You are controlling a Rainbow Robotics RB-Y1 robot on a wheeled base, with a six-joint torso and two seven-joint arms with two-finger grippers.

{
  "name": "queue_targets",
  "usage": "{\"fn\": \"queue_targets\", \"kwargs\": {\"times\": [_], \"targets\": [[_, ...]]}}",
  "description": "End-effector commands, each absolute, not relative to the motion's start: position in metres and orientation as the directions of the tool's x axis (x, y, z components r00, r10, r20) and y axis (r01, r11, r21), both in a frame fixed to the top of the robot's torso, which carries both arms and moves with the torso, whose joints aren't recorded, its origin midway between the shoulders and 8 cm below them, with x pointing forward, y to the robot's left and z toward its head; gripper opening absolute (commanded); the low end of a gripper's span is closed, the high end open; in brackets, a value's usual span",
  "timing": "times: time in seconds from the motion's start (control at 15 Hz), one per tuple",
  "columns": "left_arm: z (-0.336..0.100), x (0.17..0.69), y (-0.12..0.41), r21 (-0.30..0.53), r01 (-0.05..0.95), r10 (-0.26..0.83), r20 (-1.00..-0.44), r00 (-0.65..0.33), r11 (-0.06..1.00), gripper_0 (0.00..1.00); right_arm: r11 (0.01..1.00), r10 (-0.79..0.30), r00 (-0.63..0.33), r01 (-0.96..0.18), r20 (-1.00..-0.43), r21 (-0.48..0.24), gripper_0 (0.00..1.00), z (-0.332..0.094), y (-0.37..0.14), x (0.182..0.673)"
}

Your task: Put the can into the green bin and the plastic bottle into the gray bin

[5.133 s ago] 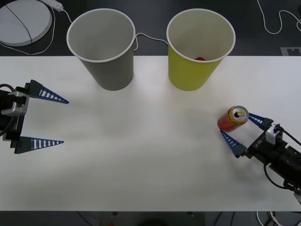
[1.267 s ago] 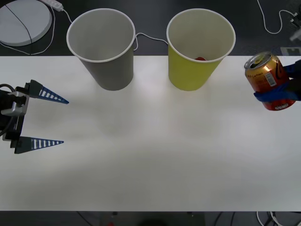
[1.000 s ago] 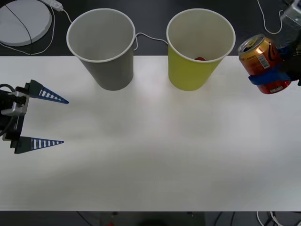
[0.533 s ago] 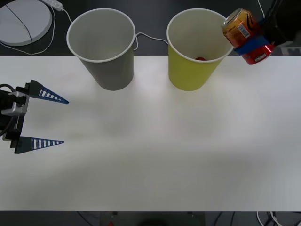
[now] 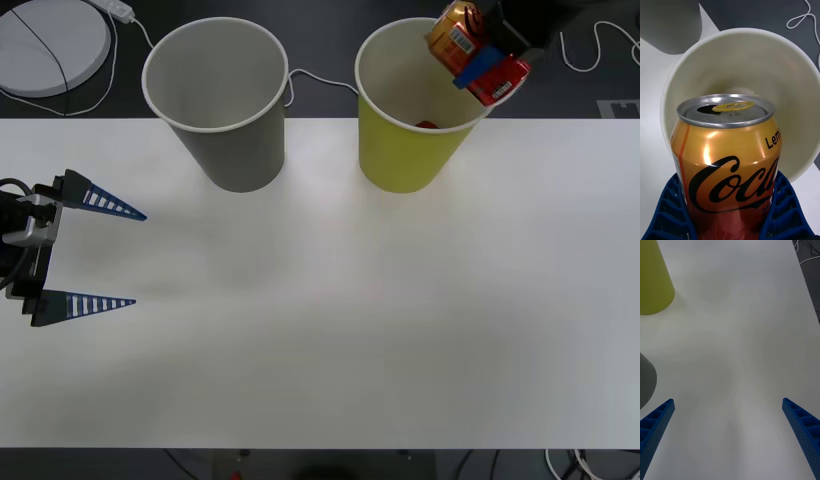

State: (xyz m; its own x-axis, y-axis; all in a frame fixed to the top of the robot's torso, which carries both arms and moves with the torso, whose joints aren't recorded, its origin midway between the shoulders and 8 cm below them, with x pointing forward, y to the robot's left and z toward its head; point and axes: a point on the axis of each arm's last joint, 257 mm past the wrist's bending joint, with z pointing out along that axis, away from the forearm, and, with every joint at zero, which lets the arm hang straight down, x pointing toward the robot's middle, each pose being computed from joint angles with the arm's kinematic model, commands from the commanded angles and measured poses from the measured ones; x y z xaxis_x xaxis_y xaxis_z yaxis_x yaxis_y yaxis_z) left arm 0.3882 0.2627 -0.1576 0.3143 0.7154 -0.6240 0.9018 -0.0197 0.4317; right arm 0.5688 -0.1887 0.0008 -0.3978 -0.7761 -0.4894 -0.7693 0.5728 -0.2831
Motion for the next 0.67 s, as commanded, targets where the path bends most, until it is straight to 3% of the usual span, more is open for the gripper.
{"fn": "queue_targets", "kwargs": {"times": [0.07,0.4,0.47,0.53,0.67], "targets": [[-0.158,0.388,0.263,0.432,0.902,0.715,-0.624,0.314,-0.020,1.00,0.575,-0.781,-0.397,-0.760,-0.483,-0.305,0.00,0.003,-0.176,0.580],[-0.158,0.388,0.263,0.432,0.902,0.715,-0.624,0.314,-0.020,1.00,0.564,-0.800,-0.373,-0.735,-0.471,-0.376,0.00,0.006,-0.162,0.596],[-0.158,0.388,0.263,0.432,0.902,0.715,-0.624,0.314,-0.020,1.00,0.562,-0.802,-0.367,-0.732,-0.472,-0.386,0.08,0.006,-0.160,0.598],[-0.158,0.388,0.263,0.432,0.902,0.715,-0.624,0.314,-0.020,1.00,0.561,-0.802,-0.364,-0.730,-0.474,-0.389,0.35,0.007,-0.160,0.599],[-0.158,0.388,0.263,0.432,0.902,0.715,-0.624,0.314,-0.020,1.00,0.553,-0.806,-0.355,-0.738,-0.474,-0.387,0.98,0.007,-0.158,0.598]]}}
